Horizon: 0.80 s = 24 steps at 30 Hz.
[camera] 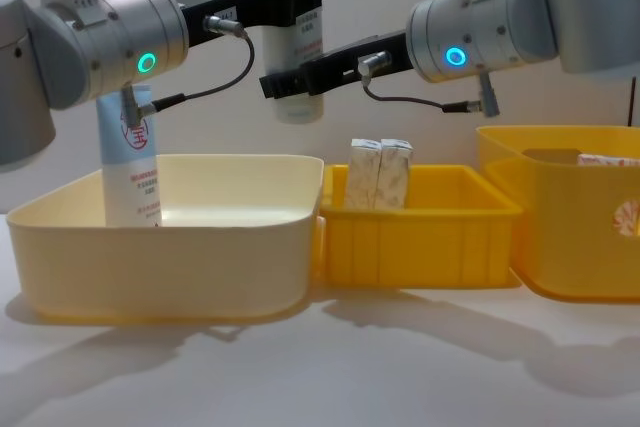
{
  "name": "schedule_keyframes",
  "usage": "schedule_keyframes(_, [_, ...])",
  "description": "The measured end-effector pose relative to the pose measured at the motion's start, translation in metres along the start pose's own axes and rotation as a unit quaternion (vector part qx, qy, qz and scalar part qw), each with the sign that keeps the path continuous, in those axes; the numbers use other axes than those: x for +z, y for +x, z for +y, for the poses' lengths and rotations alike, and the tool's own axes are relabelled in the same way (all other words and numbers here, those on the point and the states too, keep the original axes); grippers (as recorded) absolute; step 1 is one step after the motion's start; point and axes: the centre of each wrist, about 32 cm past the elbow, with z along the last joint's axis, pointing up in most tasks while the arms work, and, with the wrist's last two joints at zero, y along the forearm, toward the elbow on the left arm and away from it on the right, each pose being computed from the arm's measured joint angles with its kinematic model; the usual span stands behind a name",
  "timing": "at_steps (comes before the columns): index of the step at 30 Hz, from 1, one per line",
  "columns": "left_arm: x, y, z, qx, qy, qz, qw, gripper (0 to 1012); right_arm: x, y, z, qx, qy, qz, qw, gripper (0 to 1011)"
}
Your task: Bimanual collaborative sorting of washing and personal care products
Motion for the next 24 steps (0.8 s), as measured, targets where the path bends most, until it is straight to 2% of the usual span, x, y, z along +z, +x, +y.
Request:
schedule_keyframes(1, [0.0000,0.0000,0.0000,0.000,0.000,0.000,1.0000,494,0.000,0.000,0.000,0.000,0.000,0.000,1.0000,661])
schedule_keyframes(3, [0.0000,0.0000,0.0000,0.000,0.000,0.000,1.0000,590,0.000,0.000,0.000,0.000,0.000,0.000,1.0000,661])
schedule_keyframes(4, [0.0000,0.0000,0.0000,0.000,0.000,0.000,1.0000,590,0.000,0.000,0.000,0.000,0.000,0.000,1.0000,661])
schedule_keyframes(5, [0.0000,0.0000,0.0000,0.000,0.000,0.000,1.0000,645,0.000,0.000,0.000,0.000,0.000,0.000,1.0000,661])
schedule_keyframes(8, [0.0000,0.0000,0.0000,0.000,0.000,0.000,1.0000,700,0.000,0.000,0.000,-0.002,-0.001,-0.001,1.0000,660])
schedule_keyframes(10, [0.0000,0.0000,0.0000,0.000,0.000,0.000,1.0000,808,0.000,0.002,-0.001,-0.006,-0.003,-0.003,1.0000,661])
schedule_keyframes(11, [0.0000,0.0000,0.0000,0.000,0.000,0.000,1.0000,808,0.000,0.002,-0.001,-0.006,-0.003,-0.003,1.0000,661])
schedule_keyframes(17, [0.0000,0.0000,0.0000,0.000,0.000,0.000,1.0000,989,0.004,0.009,-0.010,-0.034,-0.011,-0.011,0.9993,661])
schedule_keyframes(24, [0.0000,0.0000,0.0000,0.000,0.000,0.000,1.0000,1003,0.007,0.019,-0.023,-0.073,-0.025,-0.018,0.9969,660])
